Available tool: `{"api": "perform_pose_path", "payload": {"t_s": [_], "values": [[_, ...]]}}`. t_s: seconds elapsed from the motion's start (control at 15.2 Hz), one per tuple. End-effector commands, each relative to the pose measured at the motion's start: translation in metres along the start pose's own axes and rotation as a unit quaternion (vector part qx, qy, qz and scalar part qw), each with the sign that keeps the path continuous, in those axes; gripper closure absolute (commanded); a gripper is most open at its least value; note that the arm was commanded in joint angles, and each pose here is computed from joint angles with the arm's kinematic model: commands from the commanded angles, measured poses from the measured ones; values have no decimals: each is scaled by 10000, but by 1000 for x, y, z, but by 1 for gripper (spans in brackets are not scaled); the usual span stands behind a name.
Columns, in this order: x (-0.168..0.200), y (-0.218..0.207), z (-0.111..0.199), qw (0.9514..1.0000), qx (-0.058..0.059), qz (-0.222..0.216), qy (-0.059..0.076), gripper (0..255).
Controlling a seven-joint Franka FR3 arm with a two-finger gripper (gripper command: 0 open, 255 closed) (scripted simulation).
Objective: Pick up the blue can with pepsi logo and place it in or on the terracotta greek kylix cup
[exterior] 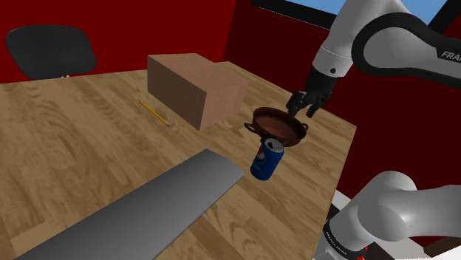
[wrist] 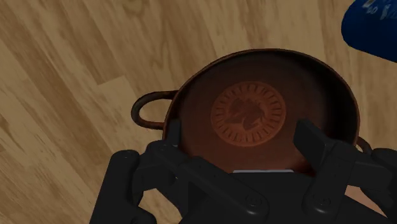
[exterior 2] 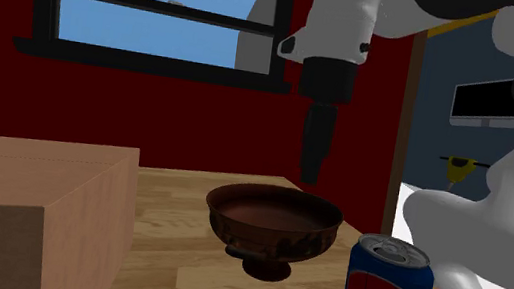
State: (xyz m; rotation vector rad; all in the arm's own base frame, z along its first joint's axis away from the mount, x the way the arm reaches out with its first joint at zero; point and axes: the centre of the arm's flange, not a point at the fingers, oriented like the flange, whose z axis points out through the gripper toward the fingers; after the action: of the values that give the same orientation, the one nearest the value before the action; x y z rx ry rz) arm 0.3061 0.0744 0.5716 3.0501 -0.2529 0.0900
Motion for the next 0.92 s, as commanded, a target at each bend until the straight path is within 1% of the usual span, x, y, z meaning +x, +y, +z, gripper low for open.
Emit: {"api": "perform_pose_path", "payload": {"t_s": [0.0,0.73,0.86], "values": [[-15,-21,-1,10000,21,16,1,0],[-84,-146,-3,9999,135,74,16,0],[-88,-153,2,9999,141,77,17,0]]}}
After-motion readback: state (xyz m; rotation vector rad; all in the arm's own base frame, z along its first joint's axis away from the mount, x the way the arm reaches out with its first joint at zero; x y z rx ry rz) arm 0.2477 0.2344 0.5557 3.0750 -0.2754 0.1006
